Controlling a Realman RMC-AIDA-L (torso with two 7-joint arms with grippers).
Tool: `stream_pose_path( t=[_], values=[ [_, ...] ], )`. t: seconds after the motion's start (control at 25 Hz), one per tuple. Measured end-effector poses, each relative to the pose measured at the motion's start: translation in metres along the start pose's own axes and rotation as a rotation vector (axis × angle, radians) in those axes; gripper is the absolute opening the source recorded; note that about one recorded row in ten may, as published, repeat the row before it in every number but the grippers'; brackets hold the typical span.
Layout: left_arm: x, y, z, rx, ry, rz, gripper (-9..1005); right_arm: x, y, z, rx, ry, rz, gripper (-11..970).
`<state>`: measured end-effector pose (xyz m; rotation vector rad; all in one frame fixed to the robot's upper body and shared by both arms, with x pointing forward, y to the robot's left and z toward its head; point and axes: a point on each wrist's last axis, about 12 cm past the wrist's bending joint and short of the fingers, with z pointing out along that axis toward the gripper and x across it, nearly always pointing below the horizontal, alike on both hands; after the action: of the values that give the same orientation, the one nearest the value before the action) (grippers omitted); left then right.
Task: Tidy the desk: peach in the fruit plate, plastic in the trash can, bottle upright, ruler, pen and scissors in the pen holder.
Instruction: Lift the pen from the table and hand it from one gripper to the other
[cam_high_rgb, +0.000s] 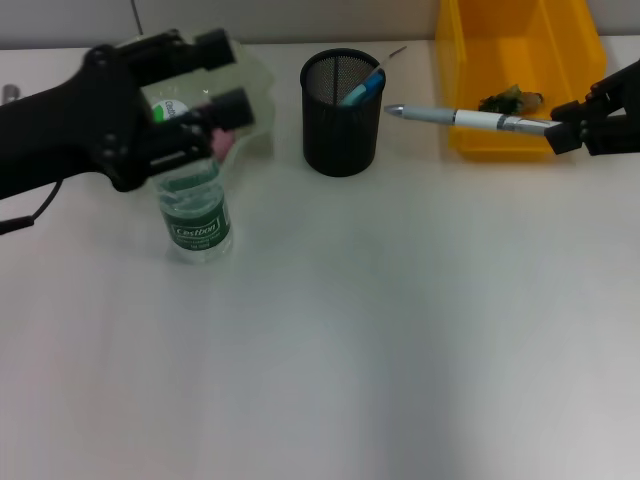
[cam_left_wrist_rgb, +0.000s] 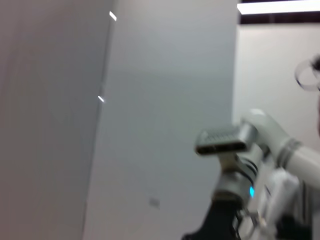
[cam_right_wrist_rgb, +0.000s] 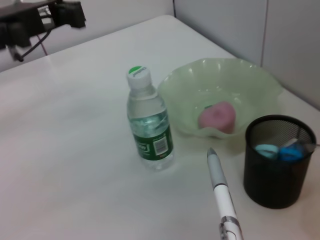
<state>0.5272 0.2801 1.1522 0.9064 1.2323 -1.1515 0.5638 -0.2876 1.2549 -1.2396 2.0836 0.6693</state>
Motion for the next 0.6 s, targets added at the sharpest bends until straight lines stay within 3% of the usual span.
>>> stream_pose_path(
  t=[0.12,0.48,0.6],
  values=[
    [-0.003,0.001,0.006,0.026,0.058,0.036,601,0.001,0.001,0.001,-0.009,0.002,0.003,192],
    [-0.016,0.008,0.056,0.103,0.329,0.261,601,0.003,0.002,0.003,-0.021,0.013,0.028,191],
    [-0.019,0.010,0.068,0.136,0.360,0.282,601,-0.001,0.002,0.005,-0.028,0.017,0.070,191]
  ],
)
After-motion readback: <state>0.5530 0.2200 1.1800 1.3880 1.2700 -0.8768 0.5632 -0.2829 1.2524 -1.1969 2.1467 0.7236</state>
